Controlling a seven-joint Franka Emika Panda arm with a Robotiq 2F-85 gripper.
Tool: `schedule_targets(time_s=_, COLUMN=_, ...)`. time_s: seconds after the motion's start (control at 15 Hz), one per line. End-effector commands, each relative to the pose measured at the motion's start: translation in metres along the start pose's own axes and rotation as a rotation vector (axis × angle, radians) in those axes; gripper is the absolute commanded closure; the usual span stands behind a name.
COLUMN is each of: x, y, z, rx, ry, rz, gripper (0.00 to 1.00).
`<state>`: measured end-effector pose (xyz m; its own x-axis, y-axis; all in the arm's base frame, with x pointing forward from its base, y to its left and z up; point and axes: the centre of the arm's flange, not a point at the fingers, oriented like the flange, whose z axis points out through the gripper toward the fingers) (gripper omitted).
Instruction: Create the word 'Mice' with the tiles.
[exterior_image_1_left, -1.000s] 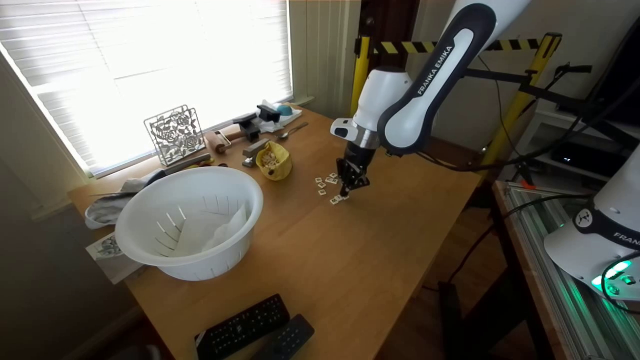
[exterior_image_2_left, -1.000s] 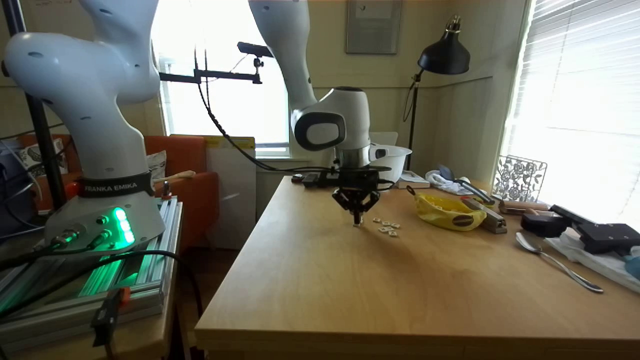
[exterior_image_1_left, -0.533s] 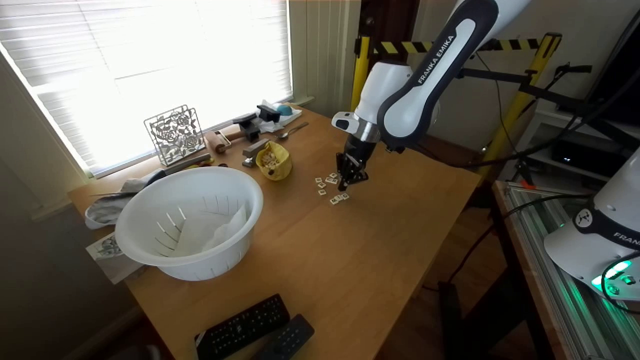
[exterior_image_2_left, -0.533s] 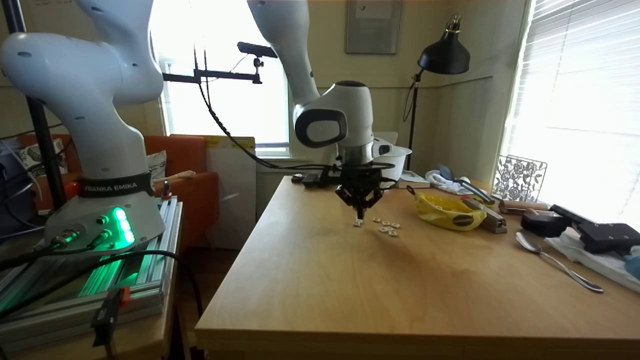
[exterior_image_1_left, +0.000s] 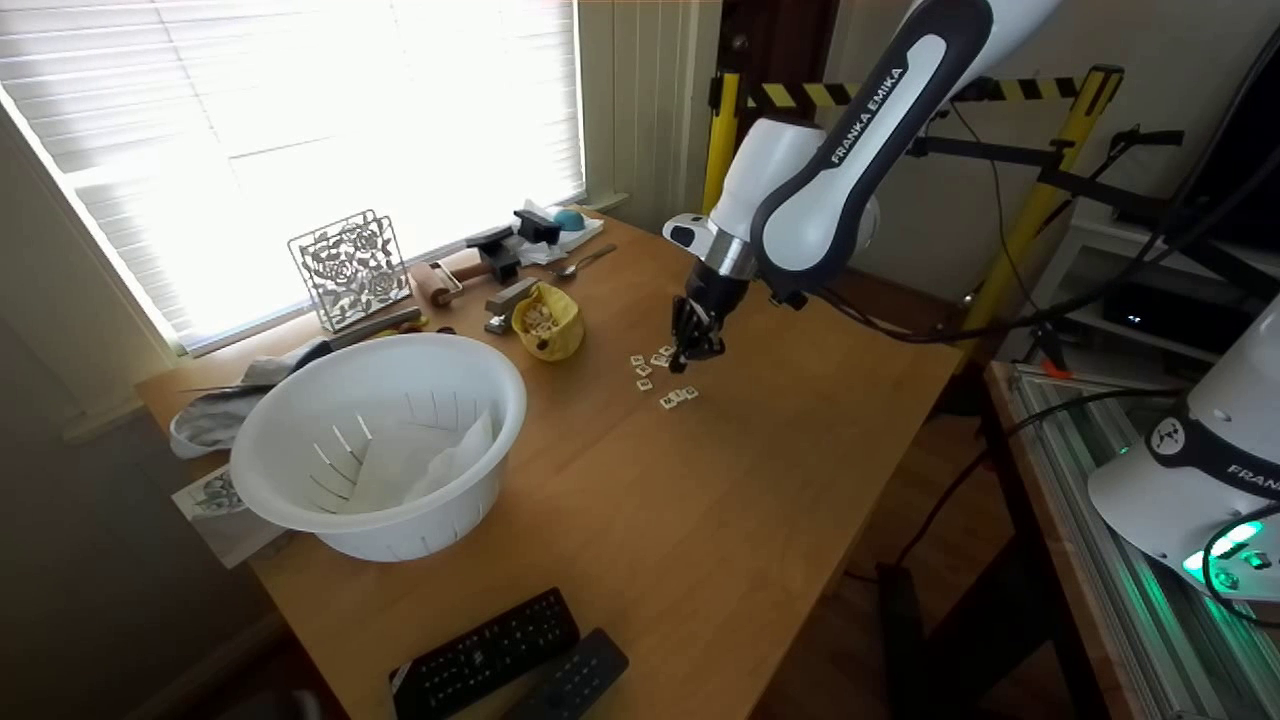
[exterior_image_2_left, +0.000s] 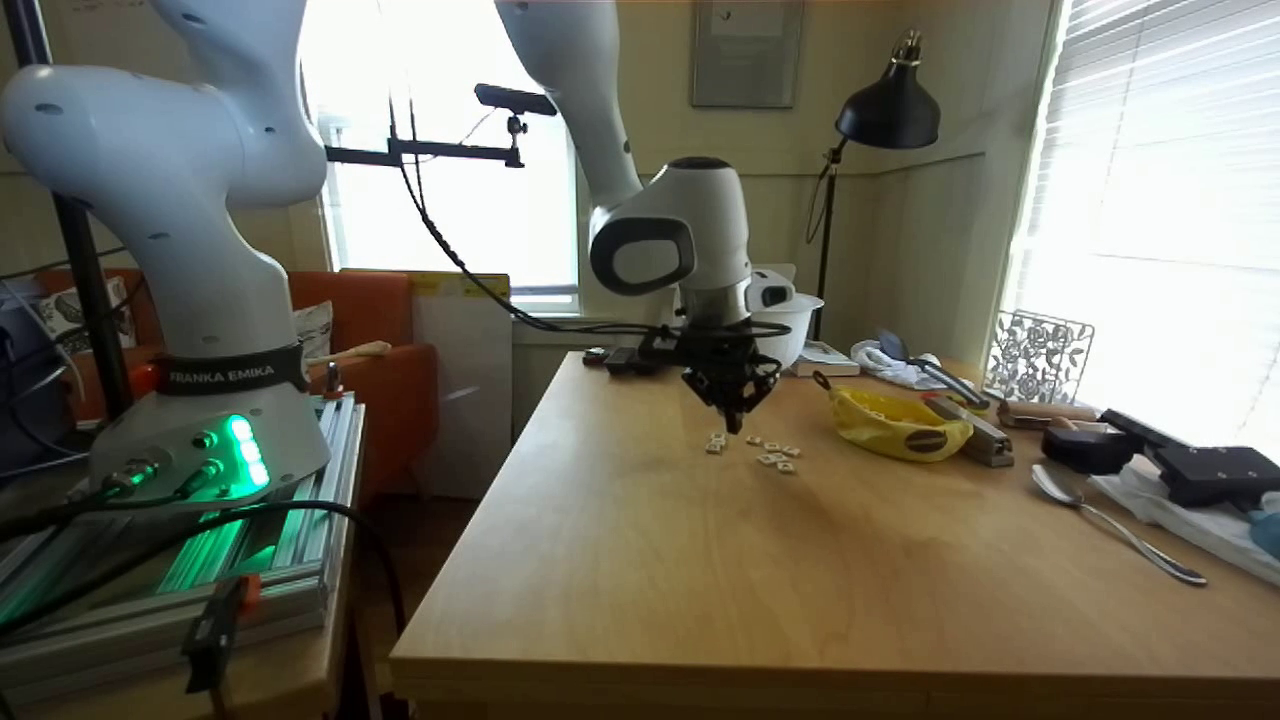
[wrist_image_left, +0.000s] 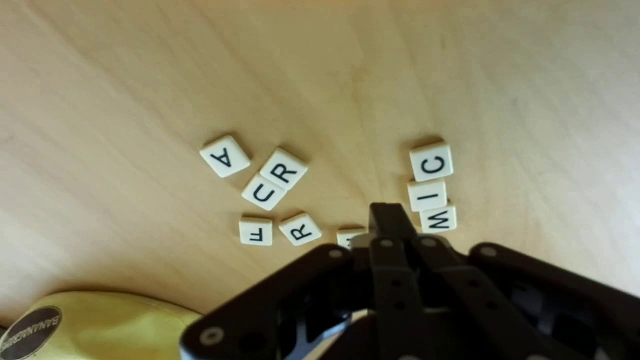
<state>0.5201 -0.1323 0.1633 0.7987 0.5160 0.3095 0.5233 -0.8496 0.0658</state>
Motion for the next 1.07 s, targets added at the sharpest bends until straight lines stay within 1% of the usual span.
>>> schedule_targets(time_s=0.0, x=0.012, y=0.001, z=0.003, rx=-0.035, ry=0.034, rz=0.093, gripper=1.00)
schedule_targets(time_s=0.33, x=0.022, y=0.004, z=0.014, rx=-0.055, ry=0.063, rz=0.180, gripper=1.00)
schedule_targets(time_s=0.67, x=0.029, y=0.007, z=0.029, rx=-0.063, ry=0.096, rz=0.239, gripper=1.00)
schedule_targets(time_s=1.0, x=0.033, y=0.009, z=0.041, rx=-0.060, ry=0.095, rz=0.273, gripper=1.00)
